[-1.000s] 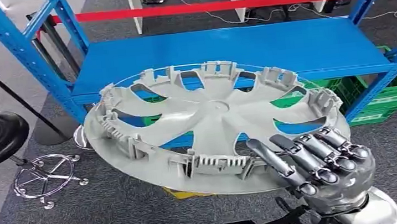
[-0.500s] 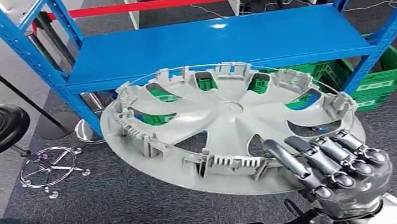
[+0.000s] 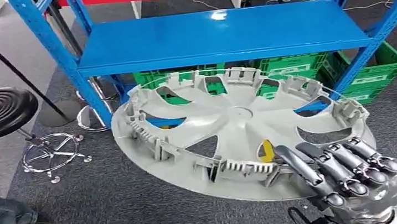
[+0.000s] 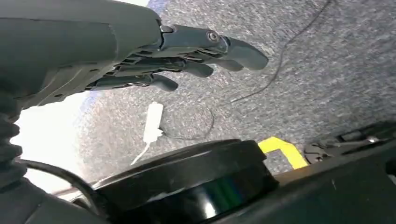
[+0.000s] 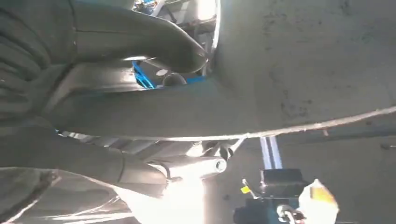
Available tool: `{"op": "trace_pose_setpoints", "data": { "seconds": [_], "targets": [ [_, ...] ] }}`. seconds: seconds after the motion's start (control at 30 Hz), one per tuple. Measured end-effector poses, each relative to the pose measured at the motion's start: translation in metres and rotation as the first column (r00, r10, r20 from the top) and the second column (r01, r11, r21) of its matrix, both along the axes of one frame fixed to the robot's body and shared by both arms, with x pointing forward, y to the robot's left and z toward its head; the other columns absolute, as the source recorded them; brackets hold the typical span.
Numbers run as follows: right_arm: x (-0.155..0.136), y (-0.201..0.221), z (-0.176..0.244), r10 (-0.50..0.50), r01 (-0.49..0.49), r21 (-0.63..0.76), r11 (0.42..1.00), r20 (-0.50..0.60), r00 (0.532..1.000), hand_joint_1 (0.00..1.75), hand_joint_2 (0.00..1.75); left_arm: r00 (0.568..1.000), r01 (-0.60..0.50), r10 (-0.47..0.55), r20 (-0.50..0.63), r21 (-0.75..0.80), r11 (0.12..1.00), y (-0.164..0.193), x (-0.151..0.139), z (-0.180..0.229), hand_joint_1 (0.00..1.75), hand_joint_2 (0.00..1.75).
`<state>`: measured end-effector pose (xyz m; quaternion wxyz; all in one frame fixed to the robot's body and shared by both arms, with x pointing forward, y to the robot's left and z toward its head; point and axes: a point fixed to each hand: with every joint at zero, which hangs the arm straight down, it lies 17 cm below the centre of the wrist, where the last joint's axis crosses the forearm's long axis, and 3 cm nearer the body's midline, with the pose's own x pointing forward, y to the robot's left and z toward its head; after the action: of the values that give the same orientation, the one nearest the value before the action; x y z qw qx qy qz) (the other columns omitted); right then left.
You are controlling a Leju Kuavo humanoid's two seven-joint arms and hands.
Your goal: Take the parts from the cabinet and place them on the table.
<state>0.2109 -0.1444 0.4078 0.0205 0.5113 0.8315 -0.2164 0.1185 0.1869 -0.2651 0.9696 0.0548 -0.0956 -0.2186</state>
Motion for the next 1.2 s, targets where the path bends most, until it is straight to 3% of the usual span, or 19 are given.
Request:
{"op": "trace_pose_setpoints", "data": {
  "seconds": [0.6, 0.93, 1.2],
  "targets": [
    [0.005, -0.011, -0.006, -0.045, 0.047, 0.031, 0.998, -0.049, 0.998, 1.75, 1.75, 1.0, -0.021, 0.021, 0.022, 0.002, 1.0, 0.001, 0.014, 0.003, 0.0, 1.75],
    [0.007, -0.014, -0.004, -0.052, 0.055, 0.054, 0.997, -0.051, 0.997, 1.75, 1.75, 1.0, -0.021, 0.021, 0.006, 0.012, 1.0, 0.004, 0.0, 0.0, 0.0, 1.75],
    [0.01, -0.017, -0.002, -0.059, 0.063, 0.072, 0.995, -0.055, 0.997, 1.75, 1.75, 1.0, -0.026, 0.026, 0.017, 0.023, 0.999, 0.006, 0.006, 0.0, 0.0, 1.75]
  ]
}}
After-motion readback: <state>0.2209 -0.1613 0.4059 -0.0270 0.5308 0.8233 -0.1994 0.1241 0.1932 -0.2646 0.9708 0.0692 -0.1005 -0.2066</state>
